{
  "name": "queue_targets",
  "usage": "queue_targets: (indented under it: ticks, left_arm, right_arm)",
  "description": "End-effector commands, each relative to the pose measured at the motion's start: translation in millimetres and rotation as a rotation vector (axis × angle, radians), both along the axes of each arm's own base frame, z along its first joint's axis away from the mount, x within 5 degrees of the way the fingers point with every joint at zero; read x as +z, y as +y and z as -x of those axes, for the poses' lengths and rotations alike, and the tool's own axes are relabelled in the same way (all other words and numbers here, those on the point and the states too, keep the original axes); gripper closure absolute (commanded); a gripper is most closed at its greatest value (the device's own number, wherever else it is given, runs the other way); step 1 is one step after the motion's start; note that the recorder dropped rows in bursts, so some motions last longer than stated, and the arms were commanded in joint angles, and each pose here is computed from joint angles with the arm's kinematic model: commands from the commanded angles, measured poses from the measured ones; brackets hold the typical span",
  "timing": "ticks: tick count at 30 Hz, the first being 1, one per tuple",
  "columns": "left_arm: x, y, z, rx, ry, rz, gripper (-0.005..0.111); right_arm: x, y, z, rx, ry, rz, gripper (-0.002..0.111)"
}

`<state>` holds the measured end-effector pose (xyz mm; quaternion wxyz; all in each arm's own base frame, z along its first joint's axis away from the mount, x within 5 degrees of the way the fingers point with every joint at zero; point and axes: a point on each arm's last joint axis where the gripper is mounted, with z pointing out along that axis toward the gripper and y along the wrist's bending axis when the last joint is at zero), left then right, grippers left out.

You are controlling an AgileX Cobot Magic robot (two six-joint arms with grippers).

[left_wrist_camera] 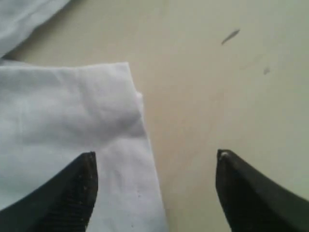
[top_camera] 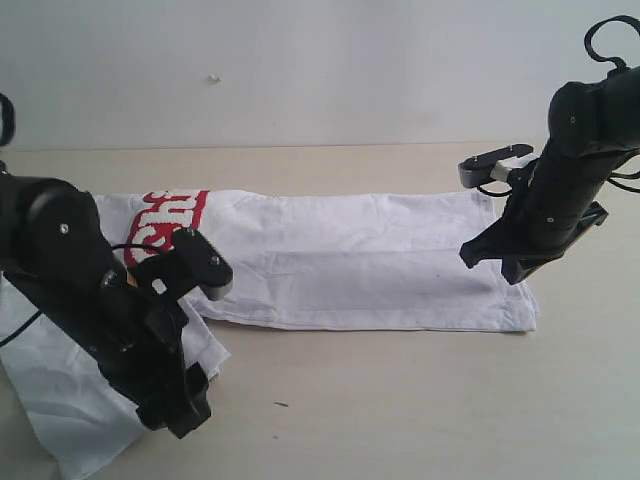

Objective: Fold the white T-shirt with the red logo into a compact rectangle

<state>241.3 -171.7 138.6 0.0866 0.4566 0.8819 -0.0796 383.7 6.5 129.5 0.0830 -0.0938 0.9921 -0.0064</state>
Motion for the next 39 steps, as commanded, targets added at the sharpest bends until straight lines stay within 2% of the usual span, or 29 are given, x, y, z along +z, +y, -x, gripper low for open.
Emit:
queue_targets:
  ticks: [1, 6, 8, 10, 14, 19, 24, 29, 34, 39]
  left_arm:
    - [-15.5, 2.1, -9.4, 0.011, -0.019, -0.099, 0.039]
    - [-16.2, 4.5, -13.4, 0.003, -0.029, -0.150, 0.040]
    - [-22.1, 6.9, -11.5, -0.014, 0.005, -0.187, 0.040]
    - [-28.9, 9.7, -10.0, -0.031, 0.037, -0.230, 0.045]
    - [-35.3, 12.3, -9.2, -0.034, 0.060, -0.267, 0.068]
    - [-32.1, 18.7, -6.7, -0.079, 0.080, -0.334, 0.106]
    - [-16.9, 19.5, -5.8, -0.087, 0.050, -0.320, 0.106]
    - [14.5, 18.1, 1.6, -0.185, -0.023, -0.306, 0.106]
    - [38.2, 19.3, 3.5, -0.350, -0.175, -0.411, 0.106]
    - [45.6, 21.2, -11.3, -0.562, -0.366, -0.589, 0.106]
  right_arm:
    - [3.7, 0.0, 0.2, 0.010, -0.010, 0.002, 0.108]
    - [3.7, 0.0, 0.2, 0.010, -0.010, 0.002, 0.108]
    - [3.7, 0.0, 0.0, 0.010, -0.012, 0.001, 0.108]
    - [3.7, 0.0, 0.0, 0.010, -0.012, 0.001, 0.108]
    - [3.7, 0.0, 0.0, 0.010, -0.012, 0.001, 0.108]
    - [3.7, 0.0, 0.2, 0.010, -0.010, 0.002, 0.108]
    - [3.7, 0.0, 0.2, 0.010, -0.010, 0.002, 0.108]
    - [3.7, 0.0, 0.2, 0.010, -0.010, 0.002, 0.108]
    - [3.6, 0.0, 0.4, 0.010, -0.008, 0.002, 0.108]
    - [3.6, 0.0, 0.6, 0.010, -0.006, 0.002, 0.108]
